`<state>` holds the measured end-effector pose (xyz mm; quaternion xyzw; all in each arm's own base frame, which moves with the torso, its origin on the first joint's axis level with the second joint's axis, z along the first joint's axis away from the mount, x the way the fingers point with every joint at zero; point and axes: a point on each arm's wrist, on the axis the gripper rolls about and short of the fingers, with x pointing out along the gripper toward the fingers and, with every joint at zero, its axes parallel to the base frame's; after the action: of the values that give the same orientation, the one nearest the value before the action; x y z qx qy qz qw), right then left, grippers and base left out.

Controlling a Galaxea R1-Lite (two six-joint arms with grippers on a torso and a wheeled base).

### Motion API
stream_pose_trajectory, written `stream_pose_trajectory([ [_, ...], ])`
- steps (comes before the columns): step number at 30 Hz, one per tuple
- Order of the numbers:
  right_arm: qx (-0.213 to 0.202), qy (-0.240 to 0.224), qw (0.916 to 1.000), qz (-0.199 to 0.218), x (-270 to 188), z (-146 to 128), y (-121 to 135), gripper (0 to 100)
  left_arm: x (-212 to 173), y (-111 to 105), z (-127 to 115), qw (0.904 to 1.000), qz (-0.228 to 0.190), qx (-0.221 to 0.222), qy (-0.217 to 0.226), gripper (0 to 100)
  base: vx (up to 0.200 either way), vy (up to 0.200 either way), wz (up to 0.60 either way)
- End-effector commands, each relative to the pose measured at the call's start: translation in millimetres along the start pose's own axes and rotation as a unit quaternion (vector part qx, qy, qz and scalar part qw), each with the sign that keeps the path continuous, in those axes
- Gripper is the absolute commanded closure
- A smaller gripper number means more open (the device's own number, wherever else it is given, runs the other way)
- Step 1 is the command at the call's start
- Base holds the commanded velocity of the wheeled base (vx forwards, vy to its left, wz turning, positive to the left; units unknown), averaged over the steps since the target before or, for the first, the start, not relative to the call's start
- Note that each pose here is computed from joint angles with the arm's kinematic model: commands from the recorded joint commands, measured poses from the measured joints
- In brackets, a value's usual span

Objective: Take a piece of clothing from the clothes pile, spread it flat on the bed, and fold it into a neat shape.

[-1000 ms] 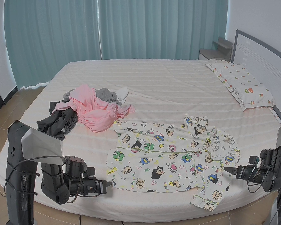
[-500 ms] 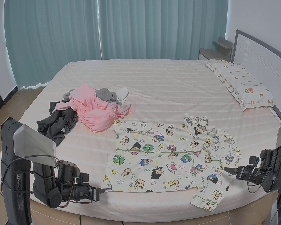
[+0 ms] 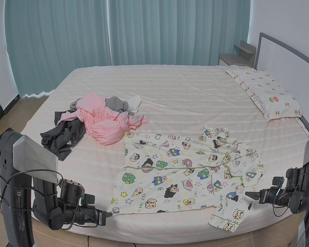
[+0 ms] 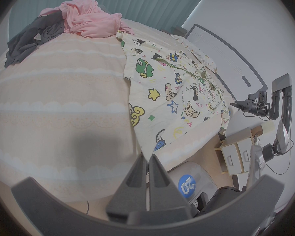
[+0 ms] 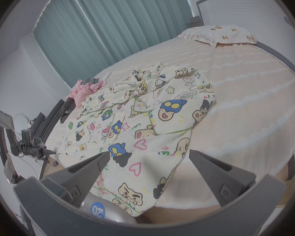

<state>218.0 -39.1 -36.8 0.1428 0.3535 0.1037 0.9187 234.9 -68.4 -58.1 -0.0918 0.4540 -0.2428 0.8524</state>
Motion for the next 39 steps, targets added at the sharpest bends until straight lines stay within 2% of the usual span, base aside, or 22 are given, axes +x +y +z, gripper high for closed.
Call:
stream_pose_trajectory([
  [1,-0.006,0.012,0.9999,0.001,-3,-6,2,0,1,1,1,1.0000,0.000,-0.001,-0.003,100,0.000,0.000,0.00],
  [7,-0.065,0.054,0.9964,0.001,4,-22,0,0,2,1,1,1.0000,-0.002,-0.004,-0.003,100,0.000,0.000,0.00],
  [11,-0.082,0.098,0.9918,-0.005,13,-40,-2,0,1,1,1,1.0000,-0.002,-0.004,-0.003,100,0.000,0.000,0.00],
  [14,-0.095,0.104,0.9900,0.000,15,-42,0,0,1,1,1,0.9999,-0.003,-0.016,-0.003,100,0.000,0.000,0.00],
  [18,-0.092,0.130,0.9872,0.006,9,-42,6,0,2,0,2,0.9993,-0.007,-0.035,-0.011,100,0.000,0.000,0.00],
  [23,-0.098,0.175,0.9794,0.025,-1,-42,19,0,4,1,2,0.9988,-0.010,-0.045,-0.019,100,0.000,0.000,0.00],
  [32,-0.107,0.196,0.9746,0.017,-5,-43,25,0,6,2,-1,0.9987,-0.012,-0.042,-0.026,100,0.000,0.000,0.00],
  [39,-0.131,0.212,0.9677,0.035,1,-49,34,0,6,2,-1,0.9987,-0.012,-0.043,-0.026,100,0.000,0.000,0.00],
])
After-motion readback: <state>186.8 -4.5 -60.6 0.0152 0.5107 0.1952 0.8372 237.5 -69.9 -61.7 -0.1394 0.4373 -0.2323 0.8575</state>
